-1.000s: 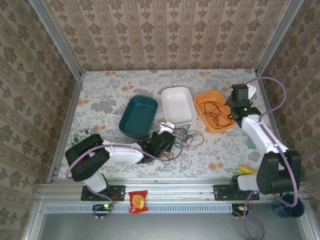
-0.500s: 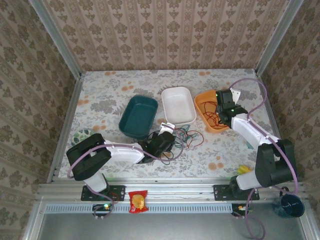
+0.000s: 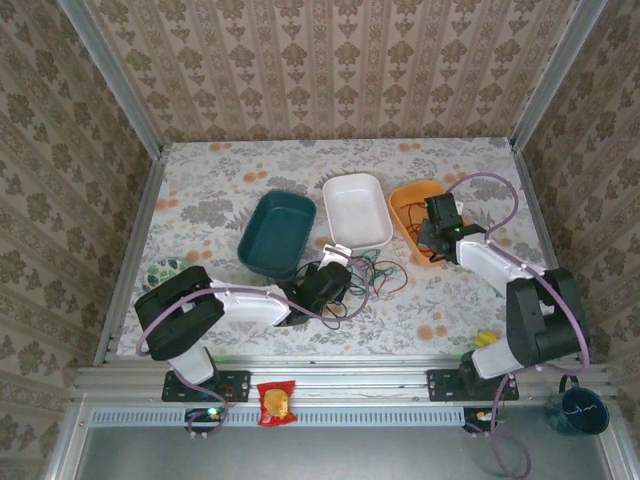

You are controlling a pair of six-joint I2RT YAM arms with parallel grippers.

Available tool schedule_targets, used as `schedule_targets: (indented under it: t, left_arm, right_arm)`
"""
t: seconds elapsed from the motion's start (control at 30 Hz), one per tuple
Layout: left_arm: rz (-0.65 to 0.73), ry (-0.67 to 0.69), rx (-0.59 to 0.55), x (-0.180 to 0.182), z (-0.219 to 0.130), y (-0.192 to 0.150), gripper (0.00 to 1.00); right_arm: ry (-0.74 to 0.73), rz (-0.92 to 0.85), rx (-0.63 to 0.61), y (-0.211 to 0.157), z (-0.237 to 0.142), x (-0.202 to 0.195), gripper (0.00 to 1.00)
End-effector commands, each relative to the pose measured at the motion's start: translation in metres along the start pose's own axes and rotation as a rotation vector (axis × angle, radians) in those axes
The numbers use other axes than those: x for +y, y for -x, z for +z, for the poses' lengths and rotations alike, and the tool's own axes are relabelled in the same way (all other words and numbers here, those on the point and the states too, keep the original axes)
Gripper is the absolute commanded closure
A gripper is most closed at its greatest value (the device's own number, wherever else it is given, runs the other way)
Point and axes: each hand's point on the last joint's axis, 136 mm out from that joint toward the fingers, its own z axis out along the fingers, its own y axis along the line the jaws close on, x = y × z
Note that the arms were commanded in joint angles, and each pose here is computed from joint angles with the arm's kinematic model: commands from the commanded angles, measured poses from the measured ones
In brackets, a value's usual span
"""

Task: Untangle the cables

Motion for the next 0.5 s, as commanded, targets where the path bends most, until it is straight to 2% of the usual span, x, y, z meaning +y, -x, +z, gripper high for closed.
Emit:
schedule_targets:
  t: [0.0, 0.03, 0.1, 0.17, 0.33, 0.47]
  left_arm:
    - [0.026, 0.001, 0.005, -0.005, 0.001, 0.003, 1.0]
    - [0.026, 0.003, 0.003, -0.004, 0.0, 0.003, 1.0]
    - [0.024, 0.005, 0.002, -0.004, 0.0, 0.003, 1.0]
    - [0.022, 0.008, 0.0, -0.003, -0.001, 0.003, 1.0]
    - [0.021, 0.008, -0.003, -0.003, -0.001, 0.003, 1.0]
    - [0.019, 0.01, -0.007, -0.003, -0.001, 0.004, 1.0]
  right_arm:
    - [0.017, 0.026, 0.052, -0.008, 0.002, 0.006, 0.94]
    - [0.015, 0.032, 0.039, -0.004, 0.0, 0.005, 0.88]
    - [0.022, 0.043, -0.005, 0.008, -0.01, 0.006, 0.62]
    - [0.024, 0.052, -0.058, 0.022, -0.023, 0.004, 0.5]
    - [0.079, 0.056, -0.125, 0.038, -0.06, 0.006, 0.45]
    - [0.25, -0.007, -0.045, 0.011, -0.081, 0.037, 0.44]
